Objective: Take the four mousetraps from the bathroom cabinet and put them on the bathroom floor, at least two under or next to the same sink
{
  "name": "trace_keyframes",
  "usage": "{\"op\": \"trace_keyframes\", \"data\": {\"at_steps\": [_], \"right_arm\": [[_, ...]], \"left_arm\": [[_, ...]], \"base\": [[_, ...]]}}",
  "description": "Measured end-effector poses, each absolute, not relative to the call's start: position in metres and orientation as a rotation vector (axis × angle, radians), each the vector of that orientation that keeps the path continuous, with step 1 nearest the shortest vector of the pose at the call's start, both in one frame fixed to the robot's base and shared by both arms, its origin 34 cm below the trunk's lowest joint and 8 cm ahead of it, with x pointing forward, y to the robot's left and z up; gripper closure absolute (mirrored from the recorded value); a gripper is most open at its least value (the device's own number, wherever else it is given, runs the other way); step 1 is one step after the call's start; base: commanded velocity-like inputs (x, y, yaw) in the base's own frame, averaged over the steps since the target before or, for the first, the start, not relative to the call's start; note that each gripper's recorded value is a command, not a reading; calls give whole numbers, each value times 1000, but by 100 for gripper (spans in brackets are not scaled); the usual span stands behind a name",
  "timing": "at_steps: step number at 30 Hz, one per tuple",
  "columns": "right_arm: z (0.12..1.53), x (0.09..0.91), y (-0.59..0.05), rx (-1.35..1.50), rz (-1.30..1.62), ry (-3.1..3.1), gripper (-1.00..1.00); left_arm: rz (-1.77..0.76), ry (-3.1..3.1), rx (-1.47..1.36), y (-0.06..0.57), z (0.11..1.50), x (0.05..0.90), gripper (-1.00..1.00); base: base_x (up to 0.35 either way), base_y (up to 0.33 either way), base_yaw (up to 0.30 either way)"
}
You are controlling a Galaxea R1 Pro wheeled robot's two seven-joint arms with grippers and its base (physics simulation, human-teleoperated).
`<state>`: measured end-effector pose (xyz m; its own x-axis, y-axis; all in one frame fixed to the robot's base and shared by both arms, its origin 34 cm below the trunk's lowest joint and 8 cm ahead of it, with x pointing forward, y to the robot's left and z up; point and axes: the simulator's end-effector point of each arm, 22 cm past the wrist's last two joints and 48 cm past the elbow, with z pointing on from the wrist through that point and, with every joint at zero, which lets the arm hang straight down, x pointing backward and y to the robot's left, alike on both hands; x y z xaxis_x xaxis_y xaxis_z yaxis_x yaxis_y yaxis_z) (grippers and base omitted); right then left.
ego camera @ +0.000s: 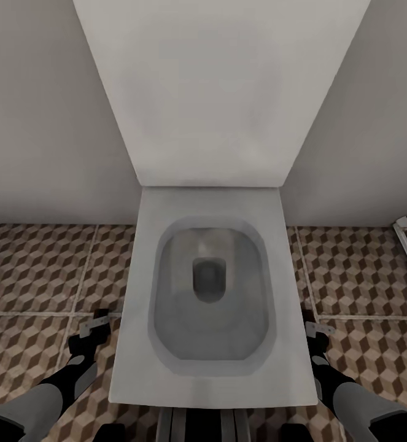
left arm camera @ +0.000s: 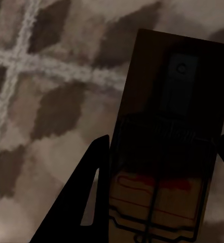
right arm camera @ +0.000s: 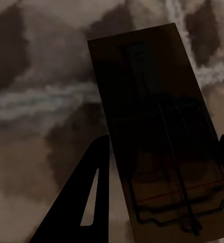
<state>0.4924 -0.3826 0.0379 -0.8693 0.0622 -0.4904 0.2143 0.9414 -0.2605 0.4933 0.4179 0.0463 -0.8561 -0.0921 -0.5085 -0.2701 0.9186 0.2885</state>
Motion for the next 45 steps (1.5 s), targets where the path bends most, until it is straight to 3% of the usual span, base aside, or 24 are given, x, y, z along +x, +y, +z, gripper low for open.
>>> {"op": "trace_keyframes", "data": {"at_steps": [45], "right_arm": [[24,478,-384,187,-432,2633,100]], "left_arm": [[382,2612,-269,371,23,480,100]], "base": [[0,0,0]]}}
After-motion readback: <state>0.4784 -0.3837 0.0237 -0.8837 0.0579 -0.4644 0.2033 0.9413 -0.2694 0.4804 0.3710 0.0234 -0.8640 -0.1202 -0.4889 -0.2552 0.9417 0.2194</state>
